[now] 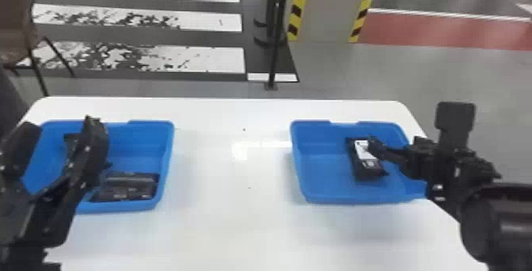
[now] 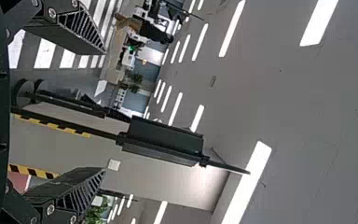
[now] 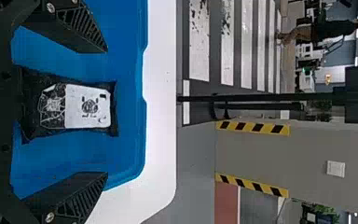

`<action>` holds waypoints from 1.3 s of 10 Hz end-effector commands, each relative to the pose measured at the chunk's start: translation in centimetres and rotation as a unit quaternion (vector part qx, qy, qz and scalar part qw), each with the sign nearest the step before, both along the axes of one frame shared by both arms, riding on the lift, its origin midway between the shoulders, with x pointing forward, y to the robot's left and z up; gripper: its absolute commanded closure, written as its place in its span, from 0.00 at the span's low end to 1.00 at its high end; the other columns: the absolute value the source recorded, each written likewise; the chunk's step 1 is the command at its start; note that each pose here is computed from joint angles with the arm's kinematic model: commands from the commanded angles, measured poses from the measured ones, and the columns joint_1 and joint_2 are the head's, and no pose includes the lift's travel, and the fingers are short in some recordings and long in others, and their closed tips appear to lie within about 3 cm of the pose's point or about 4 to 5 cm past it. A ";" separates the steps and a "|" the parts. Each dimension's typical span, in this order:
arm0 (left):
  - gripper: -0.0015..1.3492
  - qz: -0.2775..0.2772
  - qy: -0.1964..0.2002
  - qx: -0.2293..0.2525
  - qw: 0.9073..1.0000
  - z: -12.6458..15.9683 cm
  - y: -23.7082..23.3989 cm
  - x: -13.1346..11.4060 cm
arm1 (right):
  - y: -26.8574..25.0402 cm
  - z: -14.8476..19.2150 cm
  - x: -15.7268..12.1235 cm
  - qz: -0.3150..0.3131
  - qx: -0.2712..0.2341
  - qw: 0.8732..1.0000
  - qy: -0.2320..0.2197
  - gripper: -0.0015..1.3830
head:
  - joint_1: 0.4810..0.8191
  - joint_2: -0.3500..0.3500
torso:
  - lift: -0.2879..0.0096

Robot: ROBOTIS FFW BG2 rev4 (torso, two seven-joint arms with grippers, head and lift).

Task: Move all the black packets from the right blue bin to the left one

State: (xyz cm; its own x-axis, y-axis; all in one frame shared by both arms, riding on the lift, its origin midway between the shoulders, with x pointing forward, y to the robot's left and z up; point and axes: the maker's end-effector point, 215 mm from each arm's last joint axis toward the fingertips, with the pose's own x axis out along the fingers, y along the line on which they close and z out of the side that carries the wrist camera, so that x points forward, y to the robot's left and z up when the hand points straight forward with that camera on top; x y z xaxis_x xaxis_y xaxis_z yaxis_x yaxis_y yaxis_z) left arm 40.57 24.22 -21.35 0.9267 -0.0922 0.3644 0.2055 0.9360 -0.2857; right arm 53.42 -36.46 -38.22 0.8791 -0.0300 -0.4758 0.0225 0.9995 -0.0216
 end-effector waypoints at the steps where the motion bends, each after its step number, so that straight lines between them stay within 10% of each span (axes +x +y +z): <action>1: 0.12 -0.007 -0.001 -0.016 1.000 0.1 -0.4 0.0 | -1.4 -3.3 0.8 -0.007 0.006 1.000 0.027 0.07 | 0.63 0.30 | 0.50; 13: 0.12 -0.028 0.009 -0.029 0.999 -0.7 -1.8 0.3 | -0.6 -8.1 2.8 0.004 0.050 0.997 0.058 0.07 | 0.63 0.26 | 0.50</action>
State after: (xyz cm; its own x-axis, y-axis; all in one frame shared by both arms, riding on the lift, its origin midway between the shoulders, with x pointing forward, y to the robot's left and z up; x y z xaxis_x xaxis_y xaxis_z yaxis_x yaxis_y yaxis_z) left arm 40.85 22.47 -22.00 0.9266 -0.1221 0.3557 0.2503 0.9061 -0.3410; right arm 56.25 -37.17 -46.04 0.8206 0.0280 -0.5708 0.0178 0.9971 0.0746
